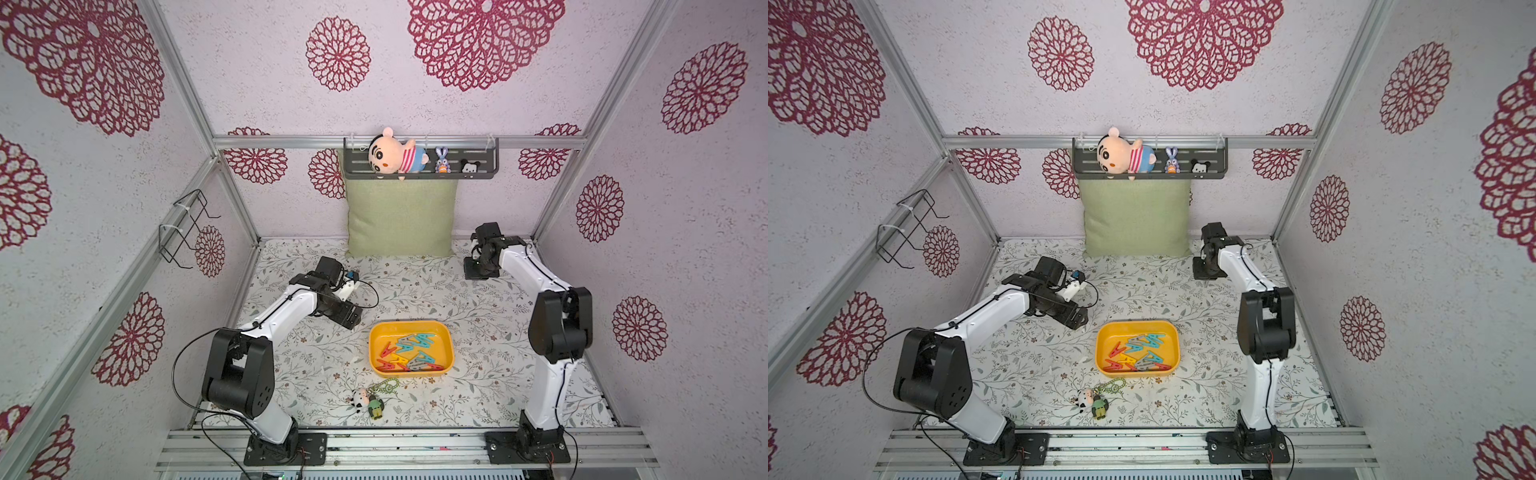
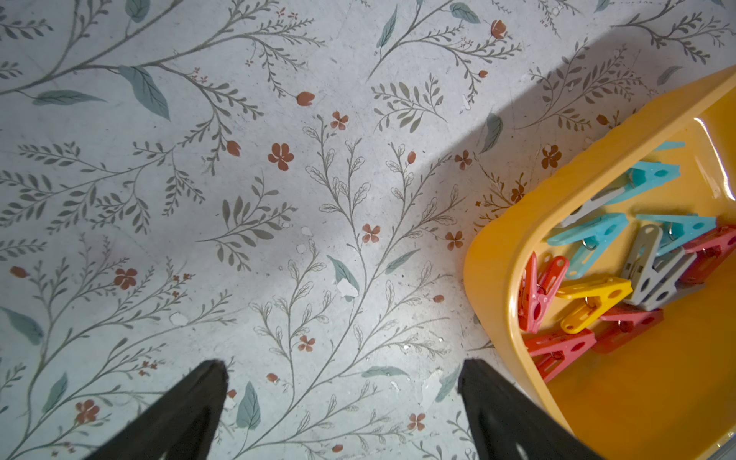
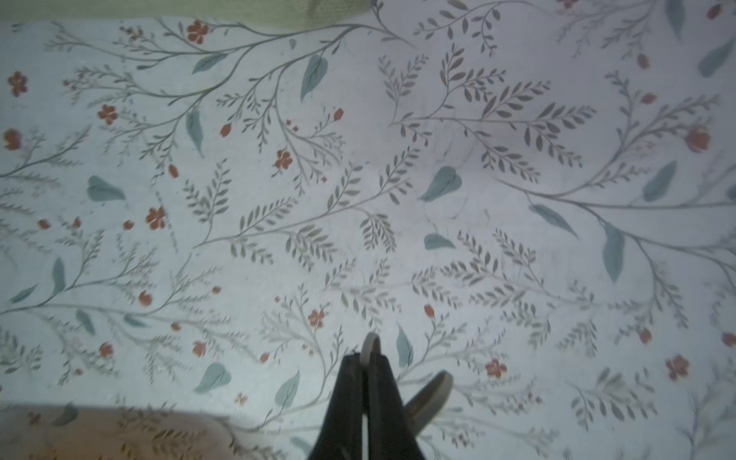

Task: Take the clothespins out of the storage box
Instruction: Place the clothespin at the center of the board.

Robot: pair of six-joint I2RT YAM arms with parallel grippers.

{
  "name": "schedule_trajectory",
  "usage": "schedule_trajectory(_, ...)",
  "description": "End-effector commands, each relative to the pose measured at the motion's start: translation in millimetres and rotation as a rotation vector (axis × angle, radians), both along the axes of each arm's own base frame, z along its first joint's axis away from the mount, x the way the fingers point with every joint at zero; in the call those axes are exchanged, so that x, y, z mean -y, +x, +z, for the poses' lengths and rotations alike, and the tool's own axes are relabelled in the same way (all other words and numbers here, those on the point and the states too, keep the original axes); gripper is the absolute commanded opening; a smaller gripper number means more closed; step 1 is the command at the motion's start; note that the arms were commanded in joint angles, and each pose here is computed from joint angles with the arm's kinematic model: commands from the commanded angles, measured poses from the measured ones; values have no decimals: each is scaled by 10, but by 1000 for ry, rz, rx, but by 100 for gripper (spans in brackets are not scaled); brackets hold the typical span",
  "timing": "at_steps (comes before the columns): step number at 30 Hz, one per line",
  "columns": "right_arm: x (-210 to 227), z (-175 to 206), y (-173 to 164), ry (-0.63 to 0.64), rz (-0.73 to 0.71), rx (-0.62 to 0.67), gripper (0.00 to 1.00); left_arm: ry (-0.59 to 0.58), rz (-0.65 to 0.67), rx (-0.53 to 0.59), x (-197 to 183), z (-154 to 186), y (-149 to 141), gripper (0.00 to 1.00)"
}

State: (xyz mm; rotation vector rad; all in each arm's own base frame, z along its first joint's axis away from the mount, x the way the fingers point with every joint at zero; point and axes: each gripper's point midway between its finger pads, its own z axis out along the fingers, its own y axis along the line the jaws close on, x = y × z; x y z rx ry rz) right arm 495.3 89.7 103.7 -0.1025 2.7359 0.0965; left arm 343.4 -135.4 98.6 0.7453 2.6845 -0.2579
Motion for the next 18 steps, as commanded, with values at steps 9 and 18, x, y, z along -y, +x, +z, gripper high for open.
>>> schedule_trajectory(9,-47,-463,377,71,139,-120,0,-8,-7,-1,46,-12,-21,99)
schedule_trajectory(18,-93,-514,67,87,147,-159,0,-12,-8,0,50,-4,-21,99)
